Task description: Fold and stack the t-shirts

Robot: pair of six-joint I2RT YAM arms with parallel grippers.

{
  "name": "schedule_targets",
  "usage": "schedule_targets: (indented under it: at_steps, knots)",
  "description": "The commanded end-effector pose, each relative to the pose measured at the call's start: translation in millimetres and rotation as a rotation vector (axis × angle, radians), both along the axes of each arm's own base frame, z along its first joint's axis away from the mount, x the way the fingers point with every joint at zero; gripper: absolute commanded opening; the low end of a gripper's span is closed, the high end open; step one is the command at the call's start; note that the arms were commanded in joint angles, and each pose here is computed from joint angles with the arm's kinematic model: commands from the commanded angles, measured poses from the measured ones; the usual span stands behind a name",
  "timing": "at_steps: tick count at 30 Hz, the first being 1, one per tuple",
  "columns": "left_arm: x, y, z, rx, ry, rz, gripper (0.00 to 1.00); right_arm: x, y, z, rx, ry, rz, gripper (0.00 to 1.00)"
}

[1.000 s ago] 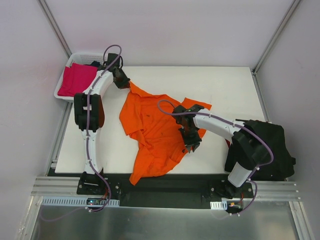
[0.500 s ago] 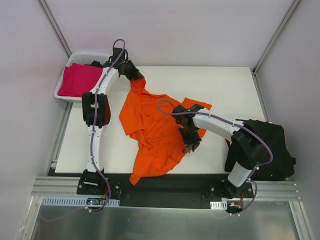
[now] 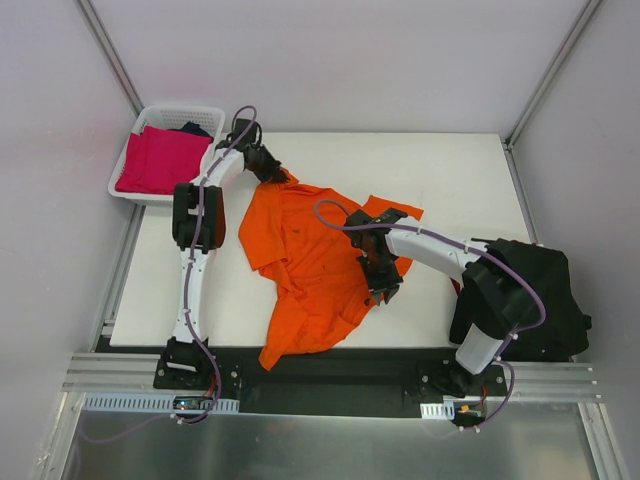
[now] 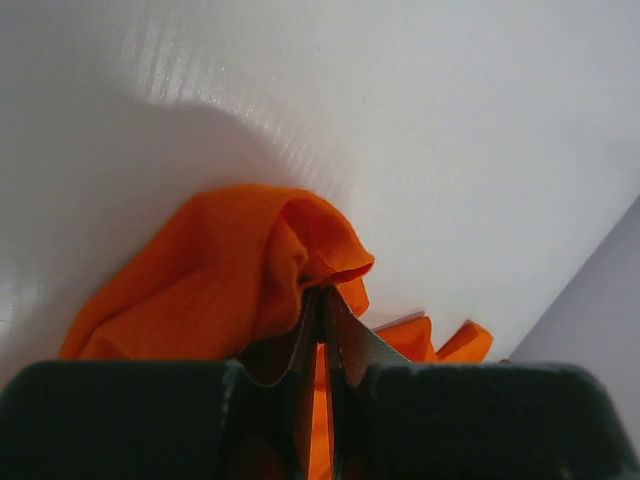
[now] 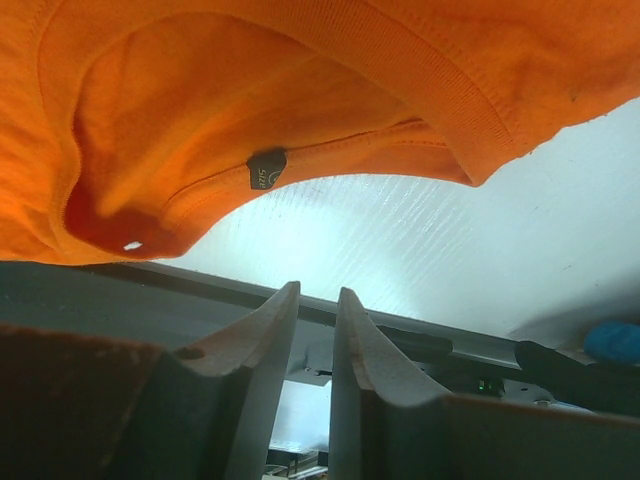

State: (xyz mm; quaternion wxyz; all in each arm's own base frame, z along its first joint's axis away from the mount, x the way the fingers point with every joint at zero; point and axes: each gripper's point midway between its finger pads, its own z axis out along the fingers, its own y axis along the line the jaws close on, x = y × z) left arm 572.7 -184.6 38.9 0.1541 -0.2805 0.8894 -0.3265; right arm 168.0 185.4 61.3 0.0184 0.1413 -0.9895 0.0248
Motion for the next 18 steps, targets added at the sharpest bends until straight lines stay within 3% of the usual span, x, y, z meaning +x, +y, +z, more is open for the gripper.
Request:
schedule_targets:
  at_steps: [1, 5, 8, 9, 13, 16, 18]
  knots:
    - [3, 22, 34, 0.068, -0.043, 0.102, 0.04, -1, 2, 10, -0.001, -0.009, -0.004, 0.25]
    - [5, 37, 42, 0.131, -0.061, 0.171, 0.09, -6, -1, 10, -0.003, -0.012, -0.006, 0.25]
    - [10, 37, 45, 0.107, -0.068, 0.166, 0.16, -8, -2, 11, 0.000, -0.015, -0.012, 0.25]
    - [14, 30, 52, 0.071, -0.084, 0.142, 0.33, -8, -2, 10, 0.000, -0.015, -0.012, 0.25]
    - [16, 18, 51, 0.015, -0.079, 0.099, 0.84, -11, -5, 9, -0.002, -0.015, -0.010, 0.25]
    - [11, 19, 57, 0.038, -0.092, 0.088, 0.96, -12, -4, 9, 0.005, -0.019, -0.009, 0.25]
    - [4, 18, 65, 0.045, -0.104, 0.074, 0.96, -13, -3, 8, 0.008, -0.019, -0.007, 0.25]
